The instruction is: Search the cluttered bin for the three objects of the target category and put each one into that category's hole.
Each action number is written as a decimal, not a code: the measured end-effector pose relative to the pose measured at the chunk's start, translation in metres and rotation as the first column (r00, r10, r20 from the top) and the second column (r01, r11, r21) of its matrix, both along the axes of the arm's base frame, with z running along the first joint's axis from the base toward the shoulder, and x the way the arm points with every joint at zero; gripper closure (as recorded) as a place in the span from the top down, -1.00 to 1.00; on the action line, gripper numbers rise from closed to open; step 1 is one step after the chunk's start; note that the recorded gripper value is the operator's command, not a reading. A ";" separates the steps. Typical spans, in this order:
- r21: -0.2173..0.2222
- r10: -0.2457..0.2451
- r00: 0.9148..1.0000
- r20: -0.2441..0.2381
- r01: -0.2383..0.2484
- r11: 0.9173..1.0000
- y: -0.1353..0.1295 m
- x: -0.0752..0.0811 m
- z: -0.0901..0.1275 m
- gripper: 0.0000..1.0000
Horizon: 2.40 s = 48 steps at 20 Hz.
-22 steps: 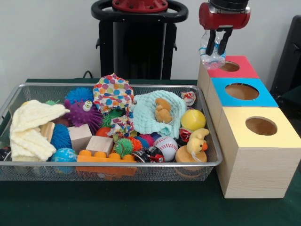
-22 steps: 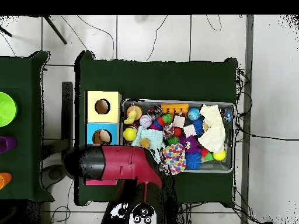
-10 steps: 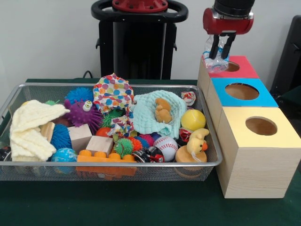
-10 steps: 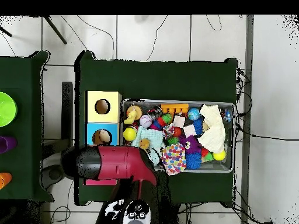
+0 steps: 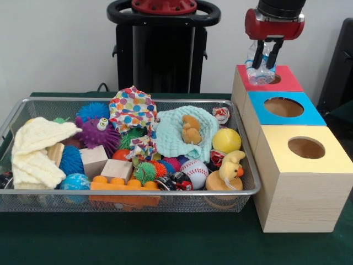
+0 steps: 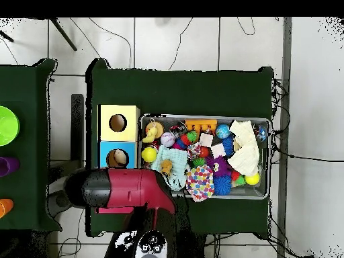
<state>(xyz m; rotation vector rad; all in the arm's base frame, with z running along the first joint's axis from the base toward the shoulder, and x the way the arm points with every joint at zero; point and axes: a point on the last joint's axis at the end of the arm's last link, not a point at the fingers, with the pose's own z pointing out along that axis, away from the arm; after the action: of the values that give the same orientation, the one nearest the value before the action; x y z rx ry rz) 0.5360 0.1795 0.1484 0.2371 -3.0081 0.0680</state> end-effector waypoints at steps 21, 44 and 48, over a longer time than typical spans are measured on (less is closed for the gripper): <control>-0.012 -0.005 1.000 0.025 0.005 1.000 0.007 0.014 -0.001 -1.00; -0.016 0.002 0.998 0.067 -0.001 1.000 0.021 0.036 0.002 -1.00; -0.018 -0.008 0.998 0.064 0.009 1.000 0.021 0.036 -0.001 -1.00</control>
<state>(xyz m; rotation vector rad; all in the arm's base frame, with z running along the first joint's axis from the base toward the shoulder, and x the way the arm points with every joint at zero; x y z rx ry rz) 0.5725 0.2009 0.1478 0.2240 -3.0704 0.1041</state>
